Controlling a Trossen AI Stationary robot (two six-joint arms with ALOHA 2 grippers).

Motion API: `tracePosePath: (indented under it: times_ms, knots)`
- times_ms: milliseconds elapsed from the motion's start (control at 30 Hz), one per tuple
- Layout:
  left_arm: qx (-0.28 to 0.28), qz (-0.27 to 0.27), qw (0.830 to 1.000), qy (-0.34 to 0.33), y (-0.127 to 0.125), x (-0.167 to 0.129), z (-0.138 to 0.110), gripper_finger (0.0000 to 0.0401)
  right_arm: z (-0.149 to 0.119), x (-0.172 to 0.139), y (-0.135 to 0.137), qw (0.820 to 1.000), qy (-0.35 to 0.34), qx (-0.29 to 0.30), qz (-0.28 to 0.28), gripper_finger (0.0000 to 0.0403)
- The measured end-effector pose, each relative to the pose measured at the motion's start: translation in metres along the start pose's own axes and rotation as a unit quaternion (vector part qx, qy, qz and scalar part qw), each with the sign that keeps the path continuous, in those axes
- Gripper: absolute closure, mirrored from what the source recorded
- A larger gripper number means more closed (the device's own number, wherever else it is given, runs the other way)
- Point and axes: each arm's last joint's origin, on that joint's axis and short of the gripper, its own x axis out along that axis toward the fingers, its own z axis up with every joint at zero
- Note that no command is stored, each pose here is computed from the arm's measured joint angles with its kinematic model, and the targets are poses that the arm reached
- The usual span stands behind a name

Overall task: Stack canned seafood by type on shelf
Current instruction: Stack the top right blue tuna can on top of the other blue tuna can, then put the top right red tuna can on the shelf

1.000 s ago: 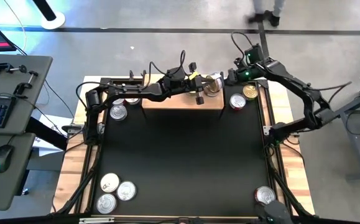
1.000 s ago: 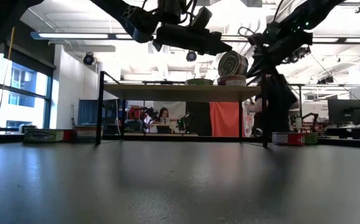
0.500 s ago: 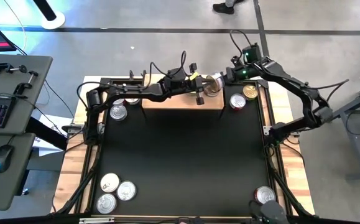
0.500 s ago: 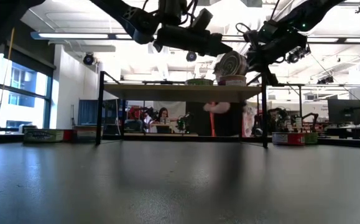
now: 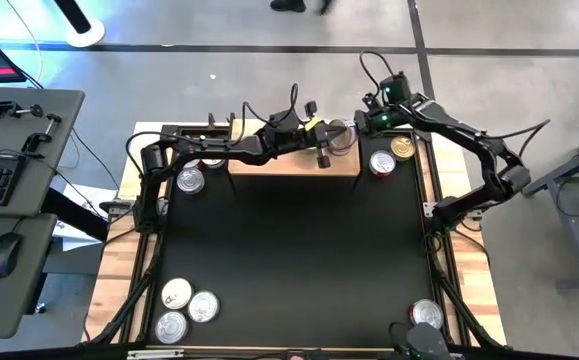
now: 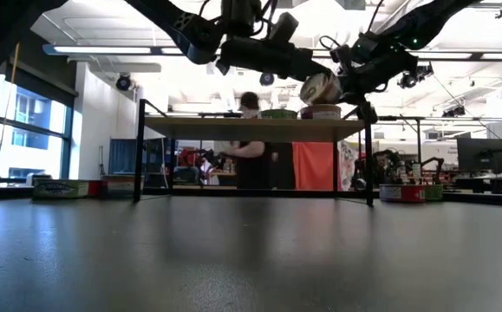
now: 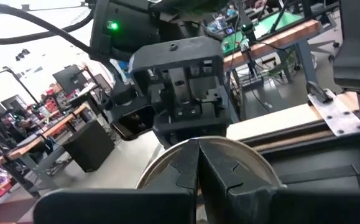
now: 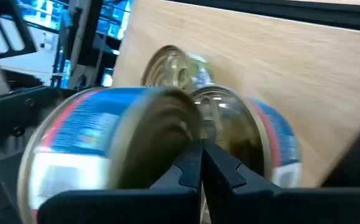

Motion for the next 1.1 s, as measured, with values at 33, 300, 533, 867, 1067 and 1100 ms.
tracePosePath:
  times_ms: [33, 300, 533, 867, 1067, 1100]
  knots:
    - [0.002, 0.0, 1.0, -0.001, 0.0, 0.0, 0.0, 0.0401, 0.0, 0.0, 0.0, 1.0, 0.0, 0.001, 0.001, 0.0403]
    - [0.003, -0.001, 1.0, 0.003, 0.0, 0.0, -0.001, 0.0401, 0.003, -0.005, -0.004, 1.0, -0.014, 0.019, -0.012, 0.0403]
    - [0.003, -0.008, 1.0, 0.015, -0.001, 0.0, -0.003, 0.0401, 0.007, -0.011, -0.01, 0.998, -0.035, 0.032, -0.029, 0.0403]
    - [0.009, 0.001, 1.0, 0.023, -0.001, 0.0, -0.004, 0.0401, 0.02, -0.023, -0.012, 0.995, -0.097, 0.019, -0.027, 0.0403]
    - [-0.008, 0.055, 0.998, -0.028, 0.03, -0.018, 0.036, 0.0401, 0.028, -0.056, -0.013, 0.986, -0.164, 0.003, -0.026, 0.0403]
    - [-0.018, 0.053, 0.998, -0.02, 0.036, -0.024, 0.042, 0.0401, 0.029, -0.062, -0.012, 0.984, -0.174, -0.003, -0.026, 0.0403]
